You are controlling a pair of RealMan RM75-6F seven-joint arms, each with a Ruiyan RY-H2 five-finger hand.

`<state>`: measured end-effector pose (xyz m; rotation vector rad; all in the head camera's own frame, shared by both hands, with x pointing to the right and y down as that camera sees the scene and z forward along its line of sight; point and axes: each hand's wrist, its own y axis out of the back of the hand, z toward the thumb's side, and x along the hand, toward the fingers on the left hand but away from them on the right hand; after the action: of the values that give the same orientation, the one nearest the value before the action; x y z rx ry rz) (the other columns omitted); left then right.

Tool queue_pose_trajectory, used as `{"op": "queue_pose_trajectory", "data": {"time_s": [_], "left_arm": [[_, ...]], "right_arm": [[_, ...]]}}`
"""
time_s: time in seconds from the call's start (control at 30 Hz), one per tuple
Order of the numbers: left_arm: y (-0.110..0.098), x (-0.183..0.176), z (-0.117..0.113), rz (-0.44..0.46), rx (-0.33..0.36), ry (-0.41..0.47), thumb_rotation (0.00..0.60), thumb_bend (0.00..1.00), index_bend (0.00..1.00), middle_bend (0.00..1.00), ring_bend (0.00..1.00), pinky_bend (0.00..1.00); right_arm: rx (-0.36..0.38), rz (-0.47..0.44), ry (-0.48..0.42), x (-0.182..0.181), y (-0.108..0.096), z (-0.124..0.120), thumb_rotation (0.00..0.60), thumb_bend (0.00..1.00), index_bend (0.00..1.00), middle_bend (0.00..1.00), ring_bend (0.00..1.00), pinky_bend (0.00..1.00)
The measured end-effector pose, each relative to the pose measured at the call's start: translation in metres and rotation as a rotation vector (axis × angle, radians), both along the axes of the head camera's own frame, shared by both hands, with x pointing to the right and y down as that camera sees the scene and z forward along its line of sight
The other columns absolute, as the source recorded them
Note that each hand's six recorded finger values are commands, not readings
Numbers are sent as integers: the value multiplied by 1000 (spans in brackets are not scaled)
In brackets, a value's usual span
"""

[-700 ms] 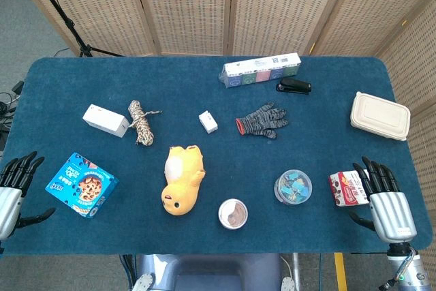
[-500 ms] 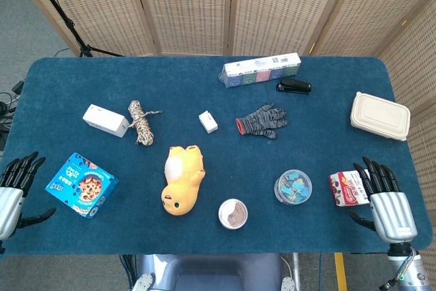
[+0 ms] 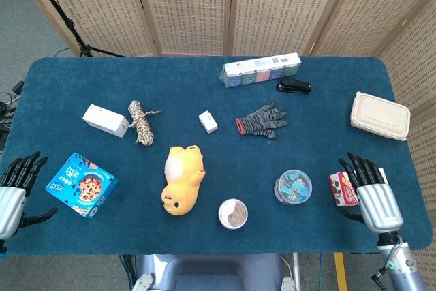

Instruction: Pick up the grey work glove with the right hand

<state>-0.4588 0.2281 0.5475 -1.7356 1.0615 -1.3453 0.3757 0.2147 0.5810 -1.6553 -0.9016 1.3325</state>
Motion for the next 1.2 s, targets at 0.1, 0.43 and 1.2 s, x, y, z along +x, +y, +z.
{"op": "queue_pose_trajectory", "data": {"time_s": [0.1,0.43,1.2], "left_arm": [[0,2,2,3,-1,-7,600,0,0,0,0,0],[-2,10,7,12,3,-14,600,0,0,0,0,0],[-18,2,28,-49,-46,-73,600,0,0,0,0,0]], "right_arm": [[-27,-51,1,-15,-18,11,600,0,24,0,0,67],[-112,-159,-14,-77,-95,46,600,0,31,0,0,67],[-237,-184,149,-162,-207,147,600,0,67,0,0,88]]}}
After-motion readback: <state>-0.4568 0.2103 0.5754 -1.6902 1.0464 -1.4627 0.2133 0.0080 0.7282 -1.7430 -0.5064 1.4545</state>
